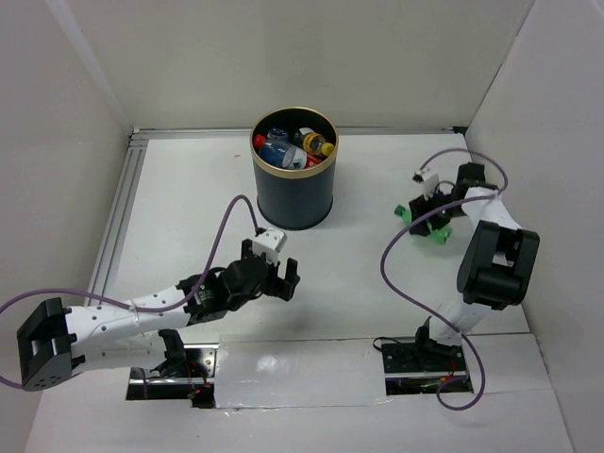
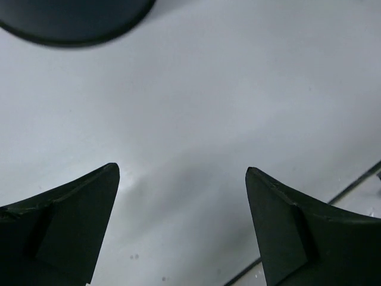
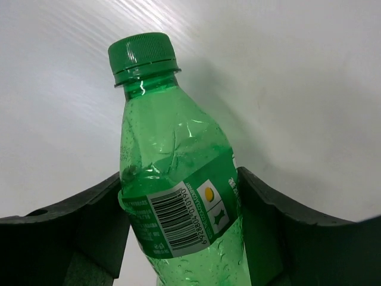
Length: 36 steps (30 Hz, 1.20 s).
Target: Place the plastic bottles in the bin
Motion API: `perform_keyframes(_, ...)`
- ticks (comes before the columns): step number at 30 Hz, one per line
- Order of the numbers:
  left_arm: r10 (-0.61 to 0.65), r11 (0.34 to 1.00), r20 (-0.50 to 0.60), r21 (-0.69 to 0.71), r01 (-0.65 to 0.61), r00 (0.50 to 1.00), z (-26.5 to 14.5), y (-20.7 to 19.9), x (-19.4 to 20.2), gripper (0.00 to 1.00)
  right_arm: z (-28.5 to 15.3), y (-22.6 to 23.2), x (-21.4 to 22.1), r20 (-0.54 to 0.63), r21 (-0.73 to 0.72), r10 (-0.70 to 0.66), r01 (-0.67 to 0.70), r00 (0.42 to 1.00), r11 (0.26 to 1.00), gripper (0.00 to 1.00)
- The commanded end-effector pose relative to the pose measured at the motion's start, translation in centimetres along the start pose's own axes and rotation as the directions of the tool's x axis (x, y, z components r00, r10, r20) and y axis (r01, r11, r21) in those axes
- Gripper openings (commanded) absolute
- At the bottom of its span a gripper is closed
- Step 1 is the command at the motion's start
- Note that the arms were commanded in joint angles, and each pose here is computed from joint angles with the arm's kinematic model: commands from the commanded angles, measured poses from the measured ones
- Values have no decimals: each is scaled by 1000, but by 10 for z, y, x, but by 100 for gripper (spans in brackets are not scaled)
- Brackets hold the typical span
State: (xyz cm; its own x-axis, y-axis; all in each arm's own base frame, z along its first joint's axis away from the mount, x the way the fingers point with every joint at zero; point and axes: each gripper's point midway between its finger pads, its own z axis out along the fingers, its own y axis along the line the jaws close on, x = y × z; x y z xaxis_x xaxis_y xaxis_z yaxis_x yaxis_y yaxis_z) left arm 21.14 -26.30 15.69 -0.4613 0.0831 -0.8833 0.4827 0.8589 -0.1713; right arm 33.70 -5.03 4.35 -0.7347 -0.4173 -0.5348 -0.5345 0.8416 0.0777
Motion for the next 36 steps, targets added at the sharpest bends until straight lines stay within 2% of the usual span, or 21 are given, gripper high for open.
perform_keyframes(1, -201, 977, 21, 74, 199, 979, -6, -21, 0, 100, -81, 45, -127, 373, -72, -296, 345, 880, 936, 21)
perform_keyframes(3, -200, 977, 7, 74, 199, 980, -5, -21, 10, 100, -105, 82, -184, 493, -56, -363, 446, 790, 893, 20)
perform_keyframes(5, -197, 978, -15, 70, 198, 980, -4, -22, 19, 100, -130, 122, -252, 616, 31, -465, 570, 636, 821, 20)
perform_keyframes(7, -186, 981, -34, 56, 188, 982, -2, -20, 26, 100, -134, 147, -285, 656, 30, -454, 580, 603, 814, 20)
perform_keyframes(8, -189, 981, -36, 45, 191, 981, -3, -20, 28, 100, -145, 172, -314, 683, 68, -491, 623, 540, 780, 21)
perform_keyframes(9, -189, 981, -31, 38, 191, 981, -3, -18, 27, 100, -126, 178, -323, 675, 38, -488, 634, 554, 772, 23)
perform_keyframes(10, -194, 980, -42, 42, 196, 980, -4, -21, 30, 100, -141, 184, -350, 693, 97, -519, 648, 500, 755, 23)
perform_keyframes(14, -225, 973, -31, 35, 226, 974, -11, -19, 33, 100, -109, 225, -389, 689, 81, -544, 696, 479, 714, 25)
perform_keyframes(17, -228, 974, -36, 7, 229, 973, -14, -10, 40, 100, -79, 235, -405, 681, 54, -539, 700, 496, 712, 44)
perform_keyframes(18, -239, 971, -37, 6, 240, 970, -17, -9, 40, 100, -56, 238, -403, 661, 6, -515, 682, 546, 731, 71)
perform_keyframes(19, -235, 972, -35, 6, 236, 971, -17, -10, 40, 100, -53, 238, -405, 661, -2, -506, 676, 554, 737, 71)
perform_keyframes(20, -237, 971, -32, 9, 238, 971, -20, -9, 39, 100, -51, 238, -406, 662, -13, -493, 666, 565, 746, 93)
perform_keyframes(21, -242, 970, -24, 15, 242, 970, -21, -10, 36, 100, -51, 242, -409, 665, -10, -486, 657, 567, 754, 100)
perform_keyframes(25, -237, 971, -4, 8, 237, 971, -23, -6, 33, 100, -96, 237, -424, 708, 46, -454, 606, 541, 794, 100)
perform_keyframes(27, -218, 976, 14, 22, 218, 976, -23, -7, 28, 100, -115, 213, -423, 709, 49, -382, 498, 593, 866, 100)
perform_keyframes(28, -205, 979, 8, 17, 205, 979, -21, -7, 31, 100, -146, 205, -424, 734, 83, -364, 457, 573, 886, 100)
perform_keyframes(30, -182, 983, 16, 22, 181, 983, -17, -10, 26, 100, -148, 179, -404, 711, 66, -290, 350, 640, 934, 100)
perform_keyframes(33, -137, 990, 14, 20, 137, 990, -10, -15, 21, 100, -191, 135, -370, 708, 149, -238, 189, 665, 971, 100)
perform_keyframes(34, -133, 991, 19, 36, 133, 991, -9, -20, 15, 100, -169, 107, -338, 643, 192, -199, 96, 740, 977, 100)
perform_keyframes(35, -122, 992, 14, 23, 121, 992, -7, -17, 17, 100, -191, 104, -321, 650, 238, -195, 47, 735, 970, 100)
perform_keyframes(36, -117, 993, 26, 30, 116, 993, -6, -20, 11, 100, -161, 87, -281, 577, 269, -129, -38, 806, 962, 100)
